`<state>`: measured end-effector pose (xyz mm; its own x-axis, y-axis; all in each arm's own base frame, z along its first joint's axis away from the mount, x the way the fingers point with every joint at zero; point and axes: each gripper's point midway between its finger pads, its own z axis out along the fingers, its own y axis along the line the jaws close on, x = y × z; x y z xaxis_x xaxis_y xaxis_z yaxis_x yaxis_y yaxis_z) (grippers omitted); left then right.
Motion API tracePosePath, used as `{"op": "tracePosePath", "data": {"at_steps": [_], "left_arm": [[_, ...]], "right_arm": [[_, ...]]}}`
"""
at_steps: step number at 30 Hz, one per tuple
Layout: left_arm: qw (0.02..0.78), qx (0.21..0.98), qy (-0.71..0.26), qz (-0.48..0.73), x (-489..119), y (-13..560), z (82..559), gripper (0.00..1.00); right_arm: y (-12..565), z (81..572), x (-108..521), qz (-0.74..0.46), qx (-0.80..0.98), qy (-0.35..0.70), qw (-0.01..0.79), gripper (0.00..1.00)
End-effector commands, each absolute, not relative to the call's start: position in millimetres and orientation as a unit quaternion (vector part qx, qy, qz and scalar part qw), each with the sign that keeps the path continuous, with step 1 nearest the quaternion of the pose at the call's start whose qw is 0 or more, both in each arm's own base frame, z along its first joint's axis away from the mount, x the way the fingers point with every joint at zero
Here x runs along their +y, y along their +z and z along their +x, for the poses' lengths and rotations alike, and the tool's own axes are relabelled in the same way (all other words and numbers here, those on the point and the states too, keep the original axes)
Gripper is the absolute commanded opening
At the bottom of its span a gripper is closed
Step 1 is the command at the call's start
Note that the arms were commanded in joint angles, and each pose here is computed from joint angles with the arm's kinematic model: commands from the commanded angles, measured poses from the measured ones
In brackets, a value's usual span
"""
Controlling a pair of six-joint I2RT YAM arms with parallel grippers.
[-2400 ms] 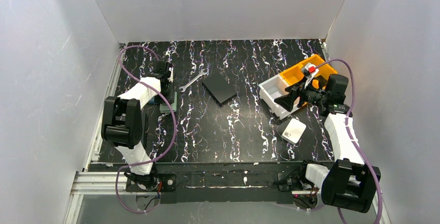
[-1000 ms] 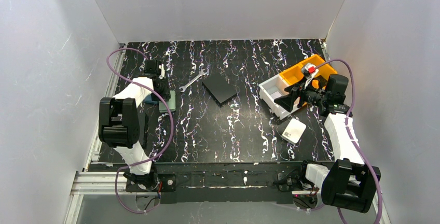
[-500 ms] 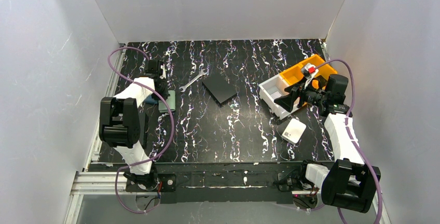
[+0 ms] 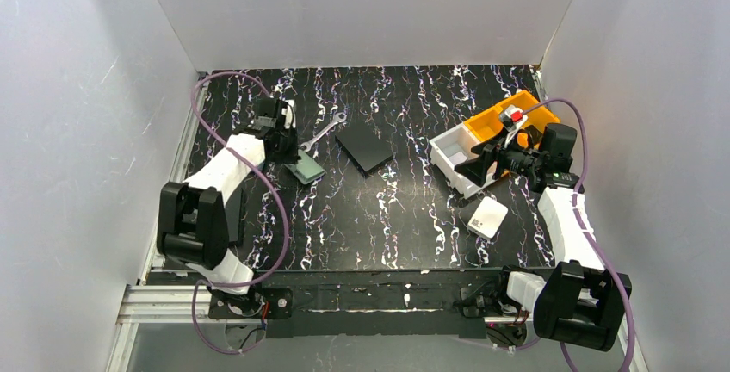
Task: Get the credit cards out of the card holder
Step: Move the card holder to the center of the board.
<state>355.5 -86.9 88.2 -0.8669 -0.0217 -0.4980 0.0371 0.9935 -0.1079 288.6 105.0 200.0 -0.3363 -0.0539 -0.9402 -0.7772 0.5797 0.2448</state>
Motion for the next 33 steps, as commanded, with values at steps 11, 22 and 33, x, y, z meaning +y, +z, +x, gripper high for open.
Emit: {"op": "tracePosePath", "data": {"at_steps": [11, 22, 33], "left_arm": [[0.21, 0.919, -0.329, -0.059, -189.9, 107.9, 263.8, 0.0], [0.162, 0.926, -0.326, -0.101, -181.3, 76.9, 195.9, 0.0], [0.174, 0.92, -0.321, -0.141, -169.9, 73.2, 177.1, 0.0]], "right_arm": [[194.3, 271.6, 139.7, -0.352, 0.71, 0.382, 0.475, 0.98], [152.9, 210.6, 247.5, -0.624, 0.602, 0.319, 0.383, 0.98], [111.9, 177.2, 375.7, -0.772, 0.467, 0.206, 0.378, 0.98]]}}
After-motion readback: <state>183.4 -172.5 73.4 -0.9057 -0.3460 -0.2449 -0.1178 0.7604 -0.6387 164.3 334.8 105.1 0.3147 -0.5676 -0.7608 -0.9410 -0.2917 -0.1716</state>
